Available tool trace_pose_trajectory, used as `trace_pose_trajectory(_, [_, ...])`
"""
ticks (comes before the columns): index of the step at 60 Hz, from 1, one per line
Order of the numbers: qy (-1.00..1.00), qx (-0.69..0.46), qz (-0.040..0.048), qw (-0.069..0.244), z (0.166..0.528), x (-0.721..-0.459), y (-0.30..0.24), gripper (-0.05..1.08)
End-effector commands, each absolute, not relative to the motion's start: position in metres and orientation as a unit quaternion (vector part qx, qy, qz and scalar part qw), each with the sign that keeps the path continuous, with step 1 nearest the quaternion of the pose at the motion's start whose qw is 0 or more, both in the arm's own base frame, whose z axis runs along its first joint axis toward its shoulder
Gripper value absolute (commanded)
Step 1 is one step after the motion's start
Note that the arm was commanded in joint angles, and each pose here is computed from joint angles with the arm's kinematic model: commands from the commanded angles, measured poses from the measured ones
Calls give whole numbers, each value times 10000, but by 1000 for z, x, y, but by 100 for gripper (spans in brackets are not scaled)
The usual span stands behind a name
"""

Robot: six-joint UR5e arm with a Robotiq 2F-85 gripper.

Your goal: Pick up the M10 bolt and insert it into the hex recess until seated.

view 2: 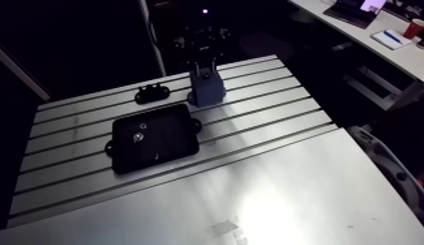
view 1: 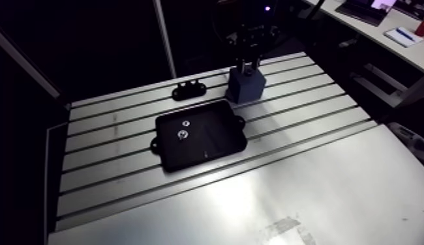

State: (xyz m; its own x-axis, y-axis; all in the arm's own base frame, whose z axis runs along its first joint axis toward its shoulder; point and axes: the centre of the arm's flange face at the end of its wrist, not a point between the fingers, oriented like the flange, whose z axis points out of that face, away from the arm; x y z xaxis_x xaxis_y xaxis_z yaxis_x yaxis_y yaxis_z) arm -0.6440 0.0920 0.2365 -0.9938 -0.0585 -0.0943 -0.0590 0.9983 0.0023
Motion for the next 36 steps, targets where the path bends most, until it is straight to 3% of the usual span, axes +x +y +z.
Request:
trace_pose_trajectory(1, [9984, -273, 20, 488, 235, -643, 93, 54])
trace_pose_trajectory(36, [9985, -250, 19, 490, 234, -642, 94, 58])
